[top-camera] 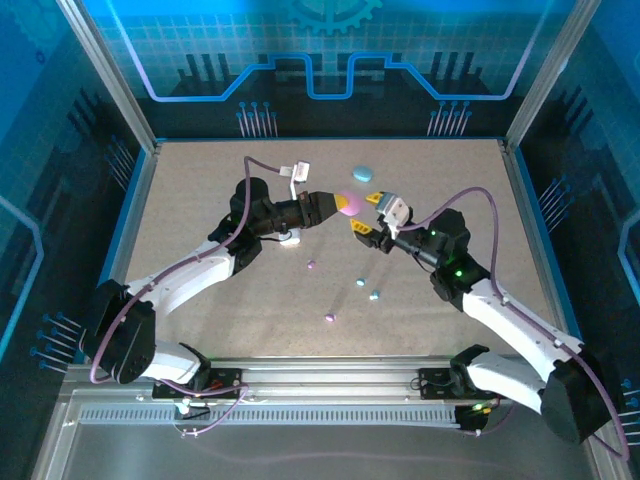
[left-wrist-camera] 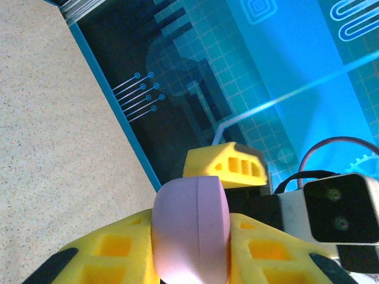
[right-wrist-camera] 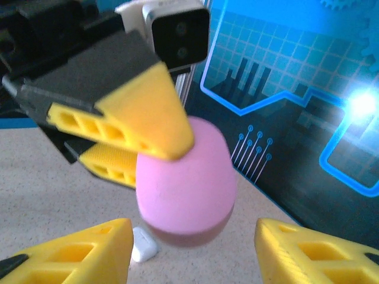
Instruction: Insert wireless bluetooth earbuds into charging case
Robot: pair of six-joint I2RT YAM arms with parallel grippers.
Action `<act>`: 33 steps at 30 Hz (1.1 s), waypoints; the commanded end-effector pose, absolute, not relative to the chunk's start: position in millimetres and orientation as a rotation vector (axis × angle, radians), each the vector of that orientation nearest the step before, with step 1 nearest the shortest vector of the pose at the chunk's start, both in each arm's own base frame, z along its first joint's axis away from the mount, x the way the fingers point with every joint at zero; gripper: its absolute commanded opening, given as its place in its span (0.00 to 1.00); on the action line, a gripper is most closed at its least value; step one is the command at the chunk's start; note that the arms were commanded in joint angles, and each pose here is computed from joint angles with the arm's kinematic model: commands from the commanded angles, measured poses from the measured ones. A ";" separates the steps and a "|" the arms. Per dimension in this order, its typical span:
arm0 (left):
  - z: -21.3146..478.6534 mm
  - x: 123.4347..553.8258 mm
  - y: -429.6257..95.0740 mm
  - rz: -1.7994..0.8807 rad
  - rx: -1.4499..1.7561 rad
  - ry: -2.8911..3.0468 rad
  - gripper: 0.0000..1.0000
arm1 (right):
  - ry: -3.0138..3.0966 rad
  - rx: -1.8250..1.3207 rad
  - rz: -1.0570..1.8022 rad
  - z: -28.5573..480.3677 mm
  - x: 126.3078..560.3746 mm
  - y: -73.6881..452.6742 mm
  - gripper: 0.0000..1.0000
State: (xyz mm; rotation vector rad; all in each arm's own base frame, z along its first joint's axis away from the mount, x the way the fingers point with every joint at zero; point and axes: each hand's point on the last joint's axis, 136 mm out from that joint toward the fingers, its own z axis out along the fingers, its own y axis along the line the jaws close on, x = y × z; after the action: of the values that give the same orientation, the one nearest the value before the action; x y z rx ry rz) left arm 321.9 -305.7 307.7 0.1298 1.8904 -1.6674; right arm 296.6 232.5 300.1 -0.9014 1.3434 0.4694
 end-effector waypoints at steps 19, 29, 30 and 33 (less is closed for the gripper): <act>331.5 313.4 -310.8 -1.694 0.215 1.818 0.18 | 1.275 -0.953 0.481 324.7 303.8 244.1 0.50; 335.8 309.8 -311.2 -1.693 0.240 1.803 0.21 | 1.298 -0.970 0.477 321.5 303.5 244.8 0.43; 336.6 308.9 -311.6 -1.691 0.246 1.799 0.22 | 1.301 -0.975 0.488 321.5 302.3 245.7 0.43; 336.7 307.1 -311.7 -1.673 0.272 1.791 0.26 | 1.327 -0.986 0.528 320.5 298.6 248.1 0.42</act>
State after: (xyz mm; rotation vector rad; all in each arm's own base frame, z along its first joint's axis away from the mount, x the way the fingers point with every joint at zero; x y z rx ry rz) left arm 322.0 -305.5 309.5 0.1433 1.8777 -1.6606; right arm 300.1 245.9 307.8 -0.9772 1.3402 0.5044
